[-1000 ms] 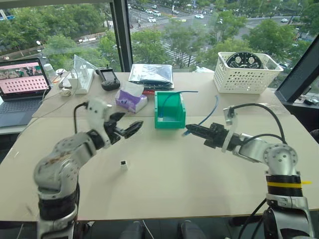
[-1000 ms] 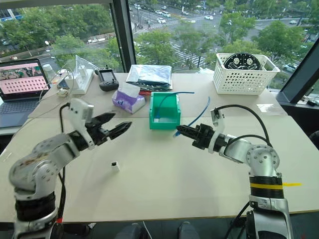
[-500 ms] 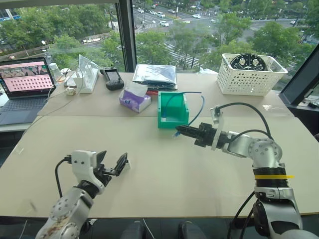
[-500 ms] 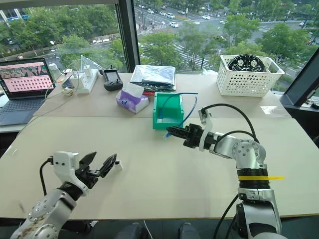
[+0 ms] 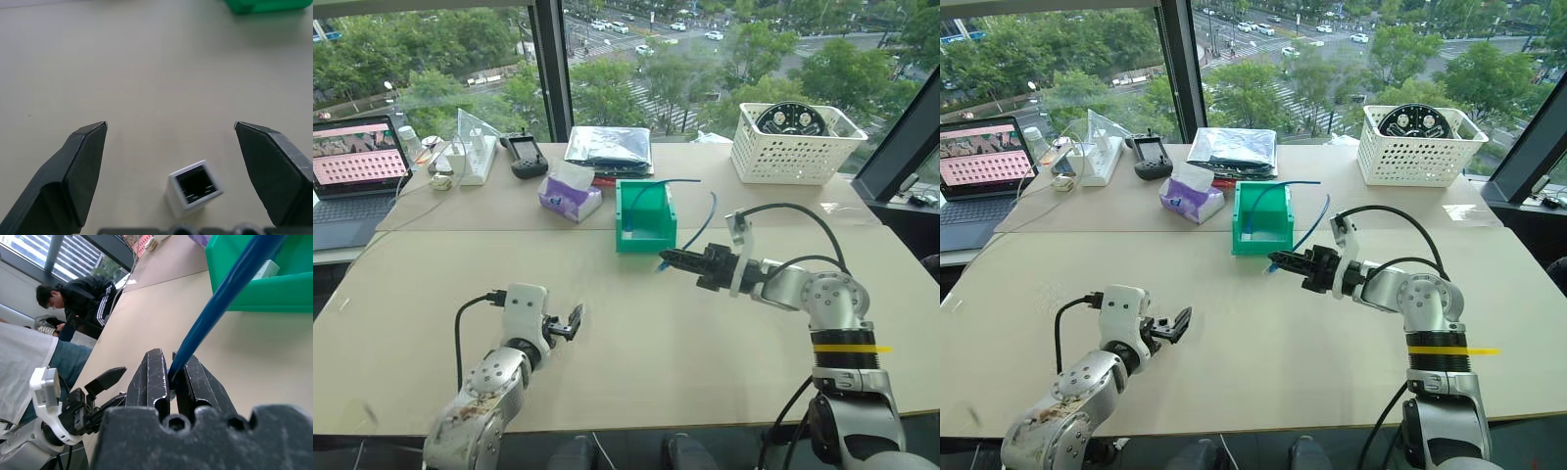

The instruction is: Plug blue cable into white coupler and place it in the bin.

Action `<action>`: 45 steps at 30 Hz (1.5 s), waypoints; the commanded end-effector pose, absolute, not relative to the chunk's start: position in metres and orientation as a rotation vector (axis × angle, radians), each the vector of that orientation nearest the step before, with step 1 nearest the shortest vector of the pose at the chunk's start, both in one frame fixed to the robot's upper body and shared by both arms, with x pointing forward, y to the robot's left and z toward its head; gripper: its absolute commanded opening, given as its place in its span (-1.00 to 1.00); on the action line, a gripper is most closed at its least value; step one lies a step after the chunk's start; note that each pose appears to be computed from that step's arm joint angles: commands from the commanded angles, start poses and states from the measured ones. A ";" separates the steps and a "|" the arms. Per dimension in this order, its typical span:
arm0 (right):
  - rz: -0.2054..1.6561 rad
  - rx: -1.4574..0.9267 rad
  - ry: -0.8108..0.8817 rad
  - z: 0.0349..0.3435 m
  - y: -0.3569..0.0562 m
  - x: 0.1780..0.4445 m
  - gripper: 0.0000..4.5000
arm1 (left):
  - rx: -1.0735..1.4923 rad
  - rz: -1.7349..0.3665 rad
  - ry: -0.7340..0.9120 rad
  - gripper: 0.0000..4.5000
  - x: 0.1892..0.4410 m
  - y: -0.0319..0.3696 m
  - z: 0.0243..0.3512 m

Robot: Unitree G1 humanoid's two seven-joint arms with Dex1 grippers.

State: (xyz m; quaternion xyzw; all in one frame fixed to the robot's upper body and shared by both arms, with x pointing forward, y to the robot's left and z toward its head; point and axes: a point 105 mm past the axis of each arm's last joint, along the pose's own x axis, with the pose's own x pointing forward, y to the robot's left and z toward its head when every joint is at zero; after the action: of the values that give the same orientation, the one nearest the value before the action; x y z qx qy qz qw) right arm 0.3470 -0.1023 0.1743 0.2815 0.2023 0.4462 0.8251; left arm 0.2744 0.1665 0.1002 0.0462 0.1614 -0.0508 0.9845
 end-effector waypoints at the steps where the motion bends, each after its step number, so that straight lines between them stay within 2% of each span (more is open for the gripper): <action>1: 0.967 0.592 0.371 0.187 -0.103 0.345 -1.00 | 0.097 -0.071 0.363 0.69 0.271 0.170 0.100; 9: 0.959 0.591 0.363 0.187 -0.104 0.346 -1.00 | 0.069 -0.133 0.411 -0.61 0.271 0.162 0.095; 10: 0.958 0.591 0.361 0.187 -0.104 0.346 -1.00 | 0.053 -0.180 0.388 -0.69 0.273 0.157 0.098; 14: 0.950 0.591 0.346 0.189 -0.107 0.346 -1.00 | 0.016 -0.396 0.271 -0.69 0.280 0.135 0.118; 17: 0.932 0.590 0.328 0.190 -0.110 0.345 -1.00 | 0.095 -0.637 0.194 -0.69 0.280 0.108 0.128; 25: 0.851 0.599 0.269 0.191 -0.125 0.335 -1.00 | 0.347 -1.092 0.133 -0.69 0.288 0.064 0.113; 28: 0.808 0.597 0.247 0.191 -0.134 0.331 -1.00 | 0.424 -1.176 0.144 -0.69 0.301 0.056 0.102; 36: 0.693 0.607 0.188 0.190 -0.154 0.316 -1.00 | 0.462 -1.412 0.139 -0.69 0.313 0.034 0.085; 45: 0.622 0.610 0.156 0.191 -0.166 0.306 -1.00 | 0.437 -1.499 0.170 -0.69 0.325 0.022 0.077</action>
State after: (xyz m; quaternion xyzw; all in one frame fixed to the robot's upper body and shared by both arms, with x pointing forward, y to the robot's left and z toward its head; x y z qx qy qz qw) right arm 0.3091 -0.1602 0.1737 0.3017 0.1123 0.3004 0.8979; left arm 0.3264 0.0243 0.0809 0.1959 0.0726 -0.6683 0.7139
